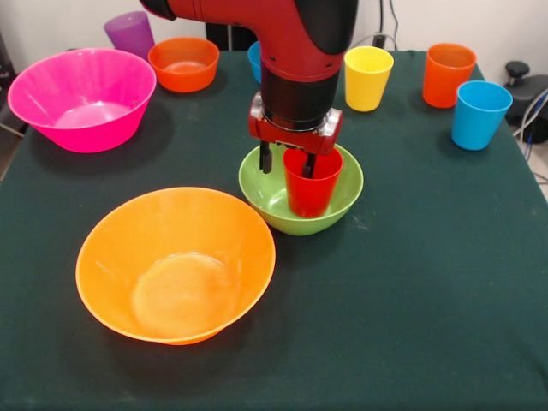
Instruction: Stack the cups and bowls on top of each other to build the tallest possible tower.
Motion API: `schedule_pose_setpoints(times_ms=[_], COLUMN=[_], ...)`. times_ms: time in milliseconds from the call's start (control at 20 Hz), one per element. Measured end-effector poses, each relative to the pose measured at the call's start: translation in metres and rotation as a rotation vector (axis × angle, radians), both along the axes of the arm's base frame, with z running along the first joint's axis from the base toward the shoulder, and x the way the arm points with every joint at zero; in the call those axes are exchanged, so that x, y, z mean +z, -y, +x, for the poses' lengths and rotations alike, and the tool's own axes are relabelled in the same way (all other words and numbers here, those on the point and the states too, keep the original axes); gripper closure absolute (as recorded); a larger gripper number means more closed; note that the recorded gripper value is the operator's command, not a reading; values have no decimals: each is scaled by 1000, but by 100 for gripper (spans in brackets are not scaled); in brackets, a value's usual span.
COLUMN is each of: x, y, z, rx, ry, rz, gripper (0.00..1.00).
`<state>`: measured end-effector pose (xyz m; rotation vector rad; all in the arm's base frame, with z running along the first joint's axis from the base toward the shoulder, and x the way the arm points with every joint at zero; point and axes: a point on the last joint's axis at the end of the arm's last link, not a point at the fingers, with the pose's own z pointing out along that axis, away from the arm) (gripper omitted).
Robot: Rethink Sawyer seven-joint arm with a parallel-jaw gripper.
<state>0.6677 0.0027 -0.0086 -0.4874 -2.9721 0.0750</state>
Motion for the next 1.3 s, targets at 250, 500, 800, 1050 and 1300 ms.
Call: schedule_pose_setpoints(times_ms=[250,500,800,1050,1300], x=[0,0,0,4,7], y=[0,1,1,-1,0], z=[-1,-1,-1,3,4], rx=[3,5,4,6,6], ry=[0,-1,-1,9,13], rz=[-2,-3,-3,-3,-4], gripper=[0,0,100,100,100])
